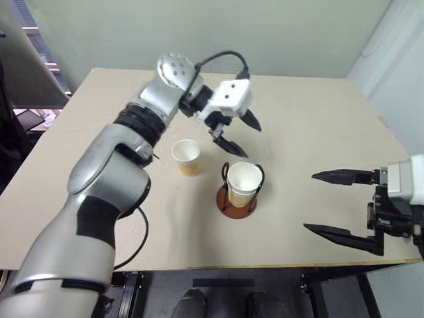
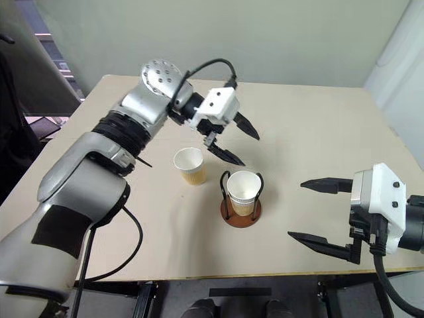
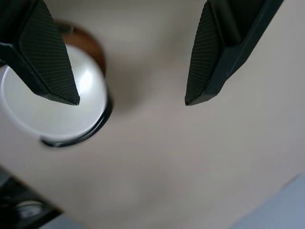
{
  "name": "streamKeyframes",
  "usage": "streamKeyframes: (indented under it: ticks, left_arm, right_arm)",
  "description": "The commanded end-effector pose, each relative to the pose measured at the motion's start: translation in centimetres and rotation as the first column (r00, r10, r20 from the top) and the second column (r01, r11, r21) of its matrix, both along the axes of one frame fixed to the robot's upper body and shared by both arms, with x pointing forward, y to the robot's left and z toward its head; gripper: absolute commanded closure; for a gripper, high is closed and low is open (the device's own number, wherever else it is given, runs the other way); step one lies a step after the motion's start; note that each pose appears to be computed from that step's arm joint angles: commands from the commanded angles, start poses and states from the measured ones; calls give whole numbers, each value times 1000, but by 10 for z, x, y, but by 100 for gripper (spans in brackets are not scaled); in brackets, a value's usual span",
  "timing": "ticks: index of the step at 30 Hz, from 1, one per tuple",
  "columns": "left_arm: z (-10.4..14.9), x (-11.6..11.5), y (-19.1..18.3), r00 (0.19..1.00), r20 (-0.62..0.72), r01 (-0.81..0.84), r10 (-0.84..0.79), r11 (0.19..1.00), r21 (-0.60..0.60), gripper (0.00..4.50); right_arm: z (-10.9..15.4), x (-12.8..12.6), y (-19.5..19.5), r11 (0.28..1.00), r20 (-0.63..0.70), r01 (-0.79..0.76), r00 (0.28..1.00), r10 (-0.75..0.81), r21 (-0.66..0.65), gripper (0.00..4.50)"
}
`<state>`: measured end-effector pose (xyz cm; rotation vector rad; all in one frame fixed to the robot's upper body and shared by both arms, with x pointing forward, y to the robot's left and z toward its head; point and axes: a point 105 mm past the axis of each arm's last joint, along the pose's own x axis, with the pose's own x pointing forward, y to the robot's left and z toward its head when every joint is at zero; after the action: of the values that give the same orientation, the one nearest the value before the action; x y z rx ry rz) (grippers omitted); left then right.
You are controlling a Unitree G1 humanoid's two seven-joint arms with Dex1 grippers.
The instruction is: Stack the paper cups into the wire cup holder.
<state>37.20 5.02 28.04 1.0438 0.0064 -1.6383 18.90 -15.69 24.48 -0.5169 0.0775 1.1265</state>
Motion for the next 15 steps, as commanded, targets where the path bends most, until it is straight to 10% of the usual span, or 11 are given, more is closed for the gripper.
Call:
streamKeyframes:
  ticks: [1,15]
  left_arm:
    - [20,11,38,988,78,-134,133,991,8,72]
    - [-9,38,99,896,100,-442,433,893,83,72]
  right_arm:
    - [5,5,-1,1000,30,-17,999,18,-21,0]
    - [10,15,2,998,44,-62,997,63,-30,0]
